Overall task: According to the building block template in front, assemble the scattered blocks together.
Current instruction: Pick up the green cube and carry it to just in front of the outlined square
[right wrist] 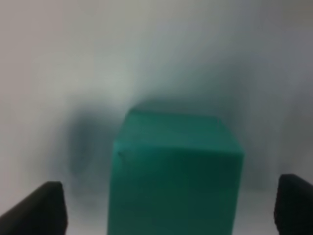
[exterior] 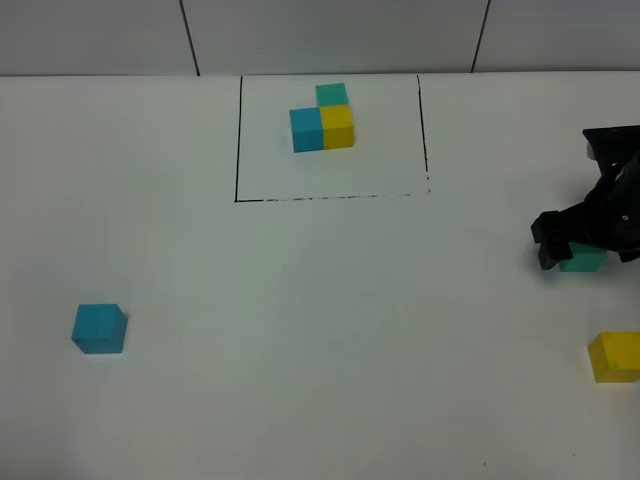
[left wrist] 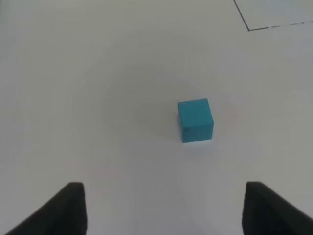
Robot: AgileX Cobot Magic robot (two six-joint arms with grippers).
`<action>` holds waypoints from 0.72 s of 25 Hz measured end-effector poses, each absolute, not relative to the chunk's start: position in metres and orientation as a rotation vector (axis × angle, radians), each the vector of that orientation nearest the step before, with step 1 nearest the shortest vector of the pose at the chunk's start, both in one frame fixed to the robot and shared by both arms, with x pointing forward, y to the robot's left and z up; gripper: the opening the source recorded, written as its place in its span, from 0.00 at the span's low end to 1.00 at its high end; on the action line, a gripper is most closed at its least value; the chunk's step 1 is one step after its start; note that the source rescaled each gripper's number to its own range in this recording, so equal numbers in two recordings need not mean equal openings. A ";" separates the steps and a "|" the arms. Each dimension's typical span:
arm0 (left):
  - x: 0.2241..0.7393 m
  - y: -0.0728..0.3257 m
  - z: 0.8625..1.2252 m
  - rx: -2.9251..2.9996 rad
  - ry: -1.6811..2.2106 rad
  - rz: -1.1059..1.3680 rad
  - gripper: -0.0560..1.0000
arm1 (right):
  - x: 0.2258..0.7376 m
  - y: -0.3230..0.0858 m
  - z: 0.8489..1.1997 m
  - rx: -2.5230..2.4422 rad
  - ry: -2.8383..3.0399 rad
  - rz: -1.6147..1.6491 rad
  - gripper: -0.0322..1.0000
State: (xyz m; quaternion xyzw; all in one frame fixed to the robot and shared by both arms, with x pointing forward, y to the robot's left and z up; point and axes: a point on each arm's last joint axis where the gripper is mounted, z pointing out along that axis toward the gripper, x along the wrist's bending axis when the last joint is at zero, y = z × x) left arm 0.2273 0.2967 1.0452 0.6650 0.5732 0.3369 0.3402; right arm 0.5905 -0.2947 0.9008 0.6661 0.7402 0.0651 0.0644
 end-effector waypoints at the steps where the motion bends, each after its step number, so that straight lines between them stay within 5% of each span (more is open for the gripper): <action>1: 0.227 0.297 1.045 1.731 1.492 0.877 0.56 | 0.591 -0.296 0.900 1.994 2.242 0.184 0.70; 4: 0.227 0.297 1.045 1.731 1.492 0.877 0.56 | 0.591 -0.297 0.900 1.958 2.256 0.161 0.41; 6: 0.227 0.297 1.045 1.731 1.492 0.877 0.56 | 0.590 -0.298 0.900 1.942 2.266 0.143 0.03; 13: 0.227 0.297 1.045 1.731 1.492 0.877 0.56 | 0.587 -0.279 0.903 1.751 2.425 0.101 0.05; 18: 0.227 0.297 1.045 1.731 1.492 0.877 0.56 | 0.575 -0.203 0.926 0.813 2.844 0.064 0.05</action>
